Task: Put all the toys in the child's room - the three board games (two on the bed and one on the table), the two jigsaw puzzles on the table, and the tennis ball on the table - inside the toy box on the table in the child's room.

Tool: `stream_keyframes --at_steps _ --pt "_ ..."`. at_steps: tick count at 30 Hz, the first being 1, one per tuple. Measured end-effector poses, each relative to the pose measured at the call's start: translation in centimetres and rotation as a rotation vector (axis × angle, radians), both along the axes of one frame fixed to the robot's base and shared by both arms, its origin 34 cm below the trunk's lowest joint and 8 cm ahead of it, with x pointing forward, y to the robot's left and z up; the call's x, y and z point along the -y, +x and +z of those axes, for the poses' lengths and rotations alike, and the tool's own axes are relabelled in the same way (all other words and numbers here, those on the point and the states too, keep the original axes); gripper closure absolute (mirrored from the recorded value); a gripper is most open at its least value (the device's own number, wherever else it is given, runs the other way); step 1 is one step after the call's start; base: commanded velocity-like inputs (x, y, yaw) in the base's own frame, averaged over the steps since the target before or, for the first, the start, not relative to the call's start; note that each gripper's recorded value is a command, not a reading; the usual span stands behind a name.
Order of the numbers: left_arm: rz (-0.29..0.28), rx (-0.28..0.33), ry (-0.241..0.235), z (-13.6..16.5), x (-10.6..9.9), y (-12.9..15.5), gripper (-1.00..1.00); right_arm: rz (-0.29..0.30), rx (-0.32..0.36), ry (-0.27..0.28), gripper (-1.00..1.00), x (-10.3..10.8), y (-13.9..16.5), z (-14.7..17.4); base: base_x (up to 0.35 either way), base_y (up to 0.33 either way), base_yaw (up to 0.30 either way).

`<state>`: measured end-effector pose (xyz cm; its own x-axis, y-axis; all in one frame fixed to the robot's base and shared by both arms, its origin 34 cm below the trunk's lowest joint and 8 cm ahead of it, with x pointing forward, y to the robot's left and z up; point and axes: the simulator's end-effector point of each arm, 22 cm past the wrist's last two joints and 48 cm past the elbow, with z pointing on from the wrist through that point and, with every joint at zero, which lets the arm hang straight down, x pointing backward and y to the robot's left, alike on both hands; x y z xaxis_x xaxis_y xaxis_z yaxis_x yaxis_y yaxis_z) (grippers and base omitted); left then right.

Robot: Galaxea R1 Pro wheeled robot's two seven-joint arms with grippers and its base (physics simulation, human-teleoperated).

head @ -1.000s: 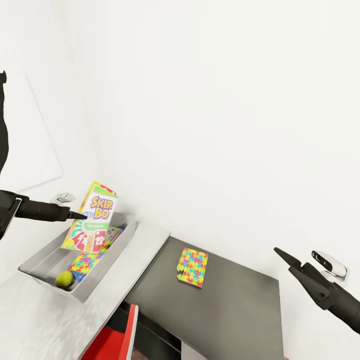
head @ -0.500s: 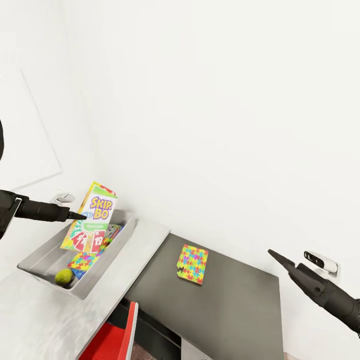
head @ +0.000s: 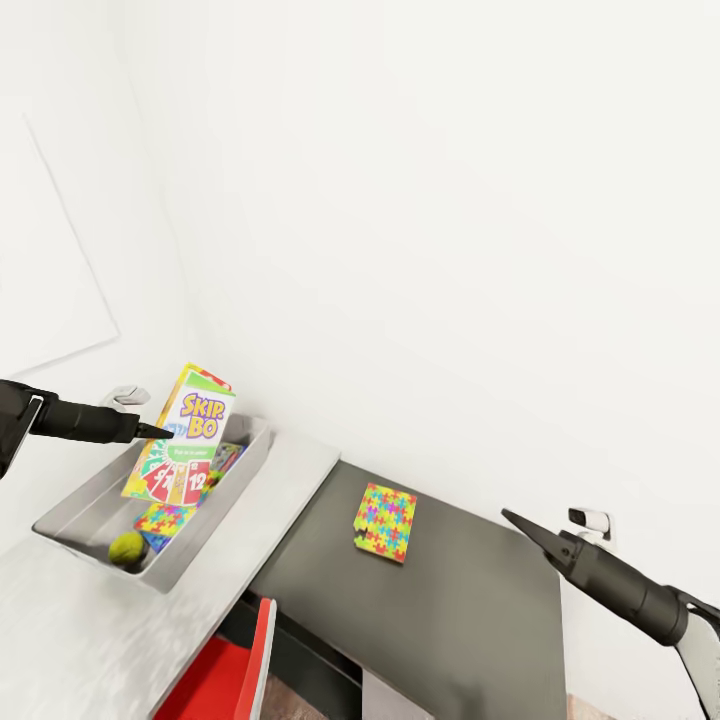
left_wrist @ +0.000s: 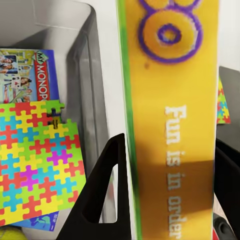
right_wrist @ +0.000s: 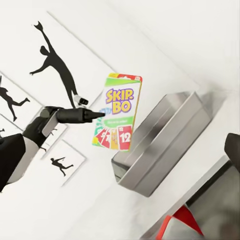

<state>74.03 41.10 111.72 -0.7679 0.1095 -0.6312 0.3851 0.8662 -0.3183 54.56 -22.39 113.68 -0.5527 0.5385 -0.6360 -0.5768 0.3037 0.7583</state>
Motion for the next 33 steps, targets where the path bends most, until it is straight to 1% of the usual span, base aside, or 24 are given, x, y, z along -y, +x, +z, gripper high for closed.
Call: stream_keyframes --at_steps 4,10,20,27,33 --pt "-0.002 -0.006 0.001 -0.4 0.0 0.1 1.00 -0.005 -0.011 -0.006 -1.00 -0.2 0.2 -0.5 0.000 0.000 0.000" --pt "-0.009 -0.006 -0.006 -0.5 0.2 0.1 1.00 -0.001 -0.009 -0.011 -1.00 -0.5 0.3 -0.7 0.000 0.000 0.008" --pt "-0.014 0.001 -0.015 -0.1 0.4 0.1 1.00 -0.009 0.009 -0.016 -1.00 -0.5 0.4 -0.6 0.000 0.000 0.186" --pt "-0.015 0.002 -0.017 -0.1 0.5 0.1 1.00 -0.009 0.014 -0.017 -1.00 -0.6 0.4 -0.6 0.000 0.000 0.023" --pt "-0.016 0.006 -0.015 0.0 0.5 0.2 1.00 0.002 0.013 -0.016 -1.00 -1.0 0.3 -0.6 0.000 0.000 0.000"
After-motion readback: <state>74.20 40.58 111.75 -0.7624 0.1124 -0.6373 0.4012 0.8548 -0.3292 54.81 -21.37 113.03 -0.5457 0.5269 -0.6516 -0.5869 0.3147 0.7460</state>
